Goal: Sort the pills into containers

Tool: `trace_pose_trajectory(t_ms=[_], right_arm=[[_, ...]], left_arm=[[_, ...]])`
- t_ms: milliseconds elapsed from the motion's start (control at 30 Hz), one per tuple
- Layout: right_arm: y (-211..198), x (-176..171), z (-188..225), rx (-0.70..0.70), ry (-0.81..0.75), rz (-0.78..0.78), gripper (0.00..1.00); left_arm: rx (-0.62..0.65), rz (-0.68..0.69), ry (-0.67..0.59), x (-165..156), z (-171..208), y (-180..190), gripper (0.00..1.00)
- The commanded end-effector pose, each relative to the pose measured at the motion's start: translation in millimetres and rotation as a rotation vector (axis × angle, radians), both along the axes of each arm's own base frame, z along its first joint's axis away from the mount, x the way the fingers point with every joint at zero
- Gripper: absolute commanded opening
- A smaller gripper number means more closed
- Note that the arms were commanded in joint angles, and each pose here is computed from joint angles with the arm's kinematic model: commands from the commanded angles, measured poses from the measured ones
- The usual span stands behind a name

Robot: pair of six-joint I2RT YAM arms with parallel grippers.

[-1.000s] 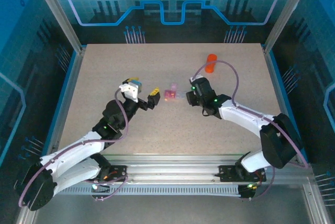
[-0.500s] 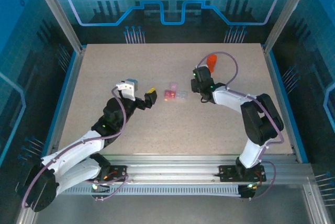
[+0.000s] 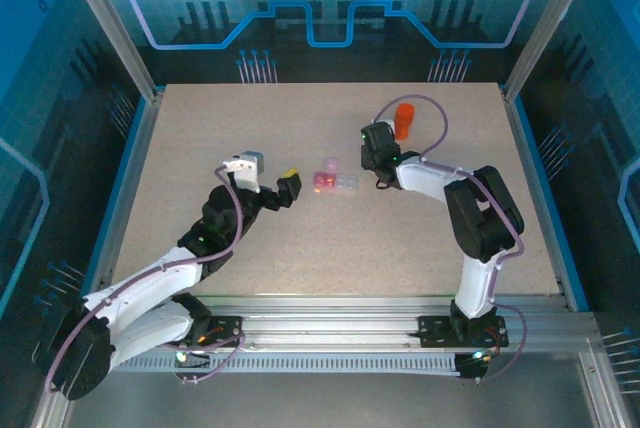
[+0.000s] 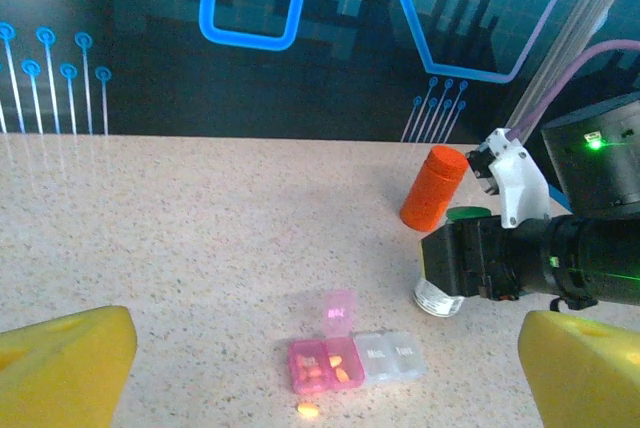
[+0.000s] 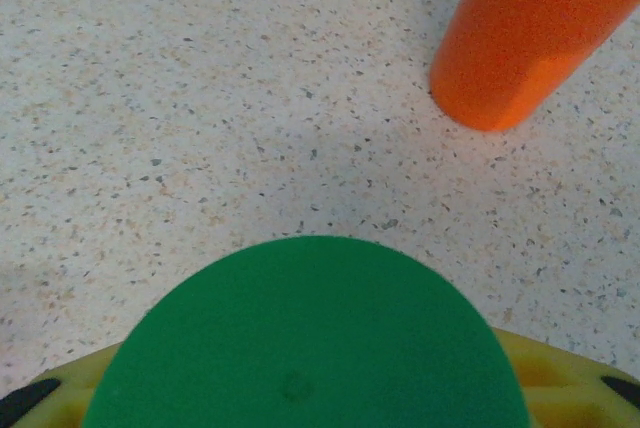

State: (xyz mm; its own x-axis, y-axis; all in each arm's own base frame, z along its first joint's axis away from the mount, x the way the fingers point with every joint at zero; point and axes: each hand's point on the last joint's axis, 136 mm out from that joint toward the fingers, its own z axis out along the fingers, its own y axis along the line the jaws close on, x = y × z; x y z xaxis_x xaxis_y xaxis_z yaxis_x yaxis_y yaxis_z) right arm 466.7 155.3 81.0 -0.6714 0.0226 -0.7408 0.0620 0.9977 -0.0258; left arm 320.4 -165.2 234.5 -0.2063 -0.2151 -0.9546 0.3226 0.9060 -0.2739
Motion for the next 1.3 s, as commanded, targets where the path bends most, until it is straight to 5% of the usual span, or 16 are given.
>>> trace_pose_trajectory(t_ms=[0, 133, 433, 733, 1100, 1267], right_arm=[[-8.3, 12.3, 9.4, 0.028, -0.061, -0.068, 0.31], [-3.7, 5.9, 19.3, 0.08, -0.044, -0.044, 0.6], [-4.8, -33.6, 75.9, 0.243, -0.06, 0.071, 0.71], [-40.8, -40.6, 127.4, 0.38, -0.097, 0.129, 0.67], [-33.4, 5.1, 103.4, 0.527, -0.066, 0.207, 0.45], [-30.6, 5.9, 88.1, 0.547, -0.052, 0.21, 0.42]], left_arm=[[-0.052, -0.03, -0.008, 2.2, 12.1, -6.6, 0.99], [-0.079, -0.014, 0.011, 8.2, 15.7, -7.9, 0.99], [-0.173, -0.036, 0.109, 35.9, 21.4, -36.6, 0.9], [-0.234, -0.094, 0.388, 93.1, -2.6, -115.4, 0.78], [-0.31, -0.135, 0.668, 164.5, -72.0, -195.8, 0.52], [-0.326, -0.141, 0.716, 169.3, -93.7, -208.0, 0.5]])
